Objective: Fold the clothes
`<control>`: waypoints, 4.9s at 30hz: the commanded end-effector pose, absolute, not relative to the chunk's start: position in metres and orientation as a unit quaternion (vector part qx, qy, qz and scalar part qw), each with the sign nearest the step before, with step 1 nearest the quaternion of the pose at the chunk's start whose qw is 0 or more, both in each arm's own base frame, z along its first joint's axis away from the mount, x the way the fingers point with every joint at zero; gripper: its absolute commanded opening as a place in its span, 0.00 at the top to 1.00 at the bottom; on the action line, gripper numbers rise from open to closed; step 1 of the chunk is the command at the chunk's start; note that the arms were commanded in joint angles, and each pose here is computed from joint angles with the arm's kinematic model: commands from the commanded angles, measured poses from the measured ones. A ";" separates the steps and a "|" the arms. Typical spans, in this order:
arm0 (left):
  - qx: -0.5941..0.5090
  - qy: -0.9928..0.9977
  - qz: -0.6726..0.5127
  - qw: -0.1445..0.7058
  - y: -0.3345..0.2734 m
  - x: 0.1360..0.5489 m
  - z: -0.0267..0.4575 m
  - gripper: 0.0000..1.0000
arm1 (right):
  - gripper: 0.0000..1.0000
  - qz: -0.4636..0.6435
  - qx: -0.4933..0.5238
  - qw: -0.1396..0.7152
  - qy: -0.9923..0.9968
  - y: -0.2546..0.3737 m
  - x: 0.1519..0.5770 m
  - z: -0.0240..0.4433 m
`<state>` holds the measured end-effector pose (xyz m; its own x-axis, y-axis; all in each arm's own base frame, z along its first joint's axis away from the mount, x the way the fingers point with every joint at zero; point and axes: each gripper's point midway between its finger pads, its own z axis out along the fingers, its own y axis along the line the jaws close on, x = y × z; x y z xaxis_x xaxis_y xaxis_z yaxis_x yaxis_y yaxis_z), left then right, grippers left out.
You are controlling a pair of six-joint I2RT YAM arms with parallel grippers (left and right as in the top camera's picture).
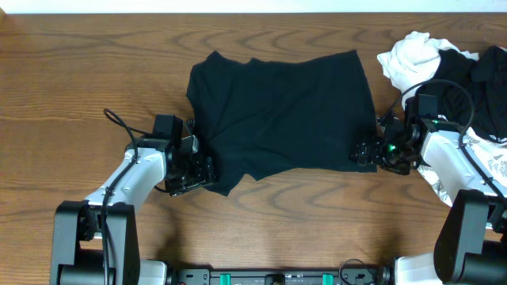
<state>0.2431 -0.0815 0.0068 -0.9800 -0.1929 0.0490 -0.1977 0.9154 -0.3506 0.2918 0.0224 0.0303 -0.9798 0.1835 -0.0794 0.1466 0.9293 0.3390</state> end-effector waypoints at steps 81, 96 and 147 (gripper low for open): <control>0.126 -0.974 0.188 -0.012 -0.082 0.248 -0.002 0.94 | 0.89 0.118 0.162 0.054 0.978 0.008 0.282 -0.027; 0.133 -0.973 0.189 -0.013 -0.083 0.248 -0.001 0.94 | 0.99 0.125 0.161 0.053 0.978 0.011 0.281 -0.023; 0.172 -0.961 0.137 -0.167 -0.050 0.234 0.095 0.94 | 0.99 0.126 0.149 0.153 0.969 0.011 0.263 0.081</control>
